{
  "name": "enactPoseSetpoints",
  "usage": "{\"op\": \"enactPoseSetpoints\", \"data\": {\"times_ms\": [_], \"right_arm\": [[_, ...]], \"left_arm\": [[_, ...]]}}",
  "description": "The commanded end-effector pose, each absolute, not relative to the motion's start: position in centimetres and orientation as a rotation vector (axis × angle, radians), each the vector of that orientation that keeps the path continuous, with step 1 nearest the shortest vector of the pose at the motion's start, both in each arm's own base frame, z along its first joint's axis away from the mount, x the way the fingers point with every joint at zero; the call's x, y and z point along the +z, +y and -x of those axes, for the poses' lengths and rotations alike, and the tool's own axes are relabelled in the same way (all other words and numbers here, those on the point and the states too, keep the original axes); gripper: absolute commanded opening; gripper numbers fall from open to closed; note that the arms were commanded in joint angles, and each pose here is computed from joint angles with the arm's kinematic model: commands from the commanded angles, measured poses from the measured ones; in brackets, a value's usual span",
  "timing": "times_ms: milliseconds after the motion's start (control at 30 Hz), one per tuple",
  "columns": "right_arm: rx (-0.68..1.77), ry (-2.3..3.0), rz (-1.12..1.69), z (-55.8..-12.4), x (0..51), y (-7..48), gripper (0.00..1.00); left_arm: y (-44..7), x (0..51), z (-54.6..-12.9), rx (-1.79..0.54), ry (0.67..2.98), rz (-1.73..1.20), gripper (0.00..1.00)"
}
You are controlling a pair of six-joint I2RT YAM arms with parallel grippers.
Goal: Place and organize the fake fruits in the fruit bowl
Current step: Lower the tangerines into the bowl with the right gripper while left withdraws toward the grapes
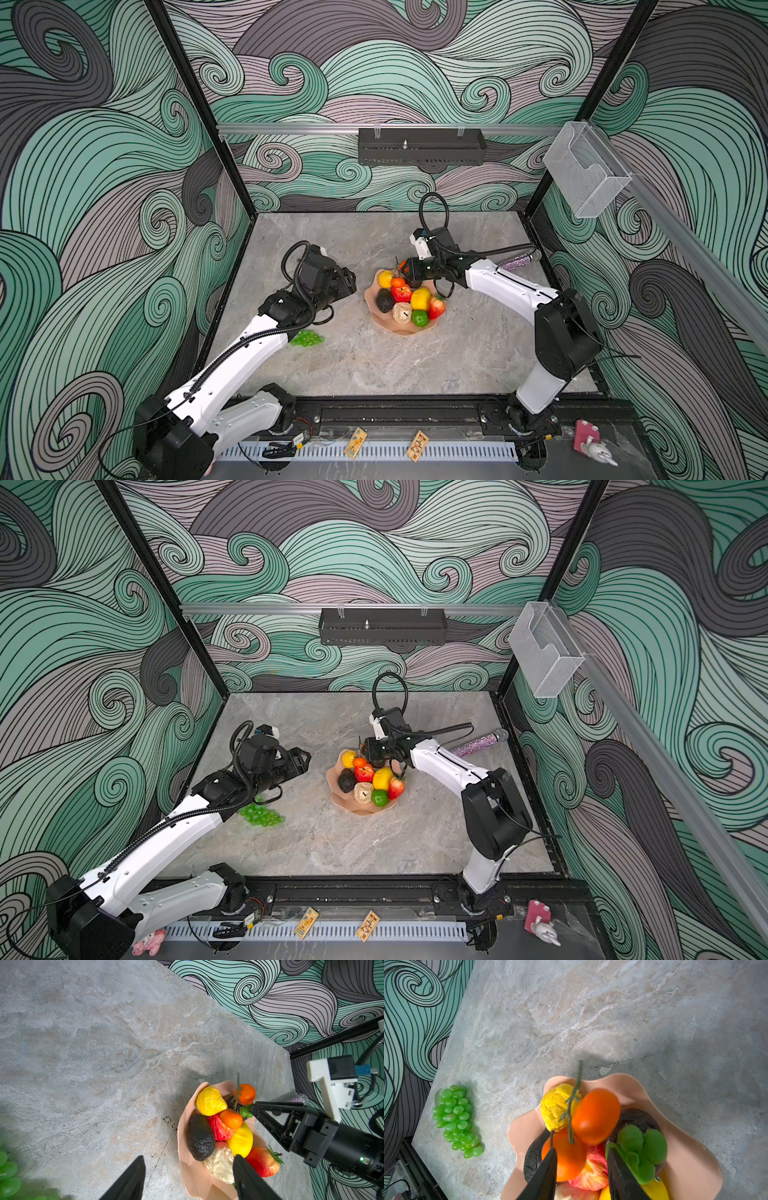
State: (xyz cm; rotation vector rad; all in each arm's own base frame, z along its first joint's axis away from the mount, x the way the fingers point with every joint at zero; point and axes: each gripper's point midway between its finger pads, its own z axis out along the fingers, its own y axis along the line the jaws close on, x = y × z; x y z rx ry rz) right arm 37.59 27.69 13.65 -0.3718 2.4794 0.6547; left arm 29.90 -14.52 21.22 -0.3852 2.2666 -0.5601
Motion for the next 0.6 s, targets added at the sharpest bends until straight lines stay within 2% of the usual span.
{"op": "enactPoseSetpoints", "data": {"times_ms": [0,567], "right_arm": [[0.606,2.502,0.38,-37.9,13.0,27.3,0.44],[0.622,2.452,0.401,-37.0,15.3,27.3,0.49]], "left_arm": [[-13.9,21.5,-29.8,-0.544,2.264,0.381,0.69],[-12.6,20.8,-30.6,-0.486,2.302,0.398,0.69]]}}
